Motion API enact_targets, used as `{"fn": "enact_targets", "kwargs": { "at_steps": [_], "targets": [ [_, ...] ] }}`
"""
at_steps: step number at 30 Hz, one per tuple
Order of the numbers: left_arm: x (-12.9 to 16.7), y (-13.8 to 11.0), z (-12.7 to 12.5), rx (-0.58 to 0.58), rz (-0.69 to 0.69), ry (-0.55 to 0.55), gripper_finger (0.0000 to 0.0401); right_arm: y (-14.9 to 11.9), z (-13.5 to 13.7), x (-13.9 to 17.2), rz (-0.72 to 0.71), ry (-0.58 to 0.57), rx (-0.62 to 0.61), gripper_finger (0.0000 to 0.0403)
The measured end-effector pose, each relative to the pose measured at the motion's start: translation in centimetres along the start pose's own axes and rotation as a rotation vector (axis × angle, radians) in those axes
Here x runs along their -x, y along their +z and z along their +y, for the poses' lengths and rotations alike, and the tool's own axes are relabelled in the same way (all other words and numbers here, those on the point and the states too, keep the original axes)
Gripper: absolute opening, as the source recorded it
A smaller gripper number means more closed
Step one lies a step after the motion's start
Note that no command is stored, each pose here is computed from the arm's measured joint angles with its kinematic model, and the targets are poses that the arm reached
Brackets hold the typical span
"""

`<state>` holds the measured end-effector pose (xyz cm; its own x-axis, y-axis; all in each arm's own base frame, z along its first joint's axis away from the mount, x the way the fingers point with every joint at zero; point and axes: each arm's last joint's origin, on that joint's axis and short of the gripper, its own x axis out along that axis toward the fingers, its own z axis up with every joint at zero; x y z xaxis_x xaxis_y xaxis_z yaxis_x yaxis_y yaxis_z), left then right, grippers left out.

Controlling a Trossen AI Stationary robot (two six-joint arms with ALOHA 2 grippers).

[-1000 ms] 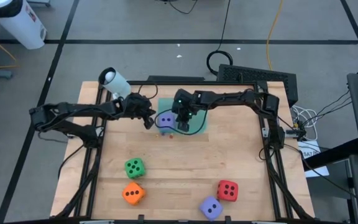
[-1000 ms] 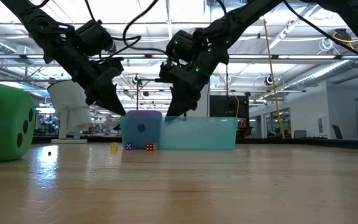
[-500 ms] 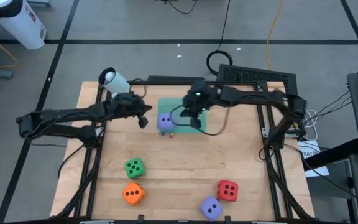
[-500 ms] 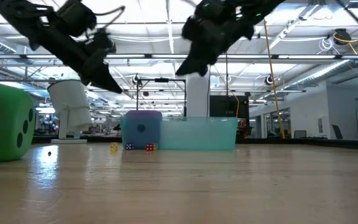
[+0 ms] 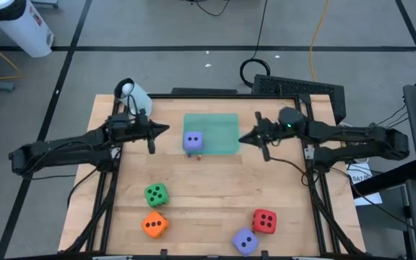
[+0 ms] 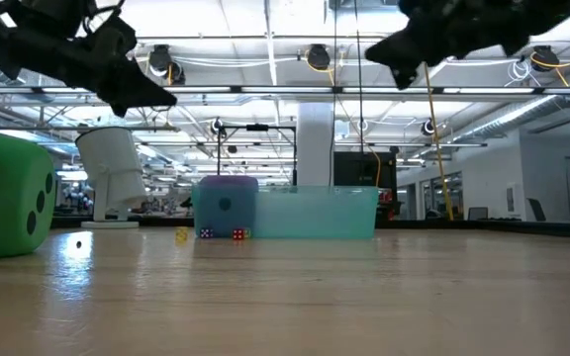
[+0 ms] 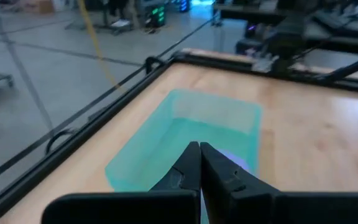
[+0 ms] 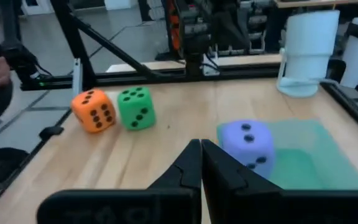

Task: Pick & Place Dice

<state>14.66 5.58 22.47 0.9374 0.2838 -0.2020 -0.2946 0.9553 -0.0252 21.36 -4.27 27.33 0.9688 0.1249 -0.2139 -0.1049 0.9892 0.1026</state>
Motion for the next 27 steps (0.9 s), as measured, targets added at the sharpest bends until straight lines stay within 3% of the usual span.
{"fn": "enact_targets", "kwargs": {
  "at_steps": [4, 9, 16, 19, 23, 27],
  "targets": [
    [0.4, 0.3, -0.5, 0.002, -0.025, -0.039, 0.0001, -0.9, 2.1, 0.7, 0.042, -0.082, -0.039, 0.0],
    [0.4, 0.5, -0.8, 0.042, -0.043, -0.058, 0.0008, -0.5, 5.5, 1.2, 0.275, -0.163, -0.117, 0.0],
    [0.4, 0.7, -0.7, 0.029, -0.067, -0.025, 0.0012, 2.0, 10.8, 1.1, 0.568, -0.299, -0.022, 0.0],
    [0.5, 1.0, -0.7, 0.025, -0.096, -0.026, 0.0006, 3.0, 12.5, 0.9, 0.671, -0.332, -0.053, 0.0005],
    [0.5, 1.0, -0.7, 0.023, -0.105, -0.026, 0.0002, 3.0, 14.1, 0.0, 0.851, -0.271, -0.184, 0.0048],
    [0.5, 1.0, -0.7, 0.015, -0.105, -0.026, 0.0012, 2.0, 15.3, -1.2, 0.957, -0.206, -0.299, 0.0136]
  ]
}}
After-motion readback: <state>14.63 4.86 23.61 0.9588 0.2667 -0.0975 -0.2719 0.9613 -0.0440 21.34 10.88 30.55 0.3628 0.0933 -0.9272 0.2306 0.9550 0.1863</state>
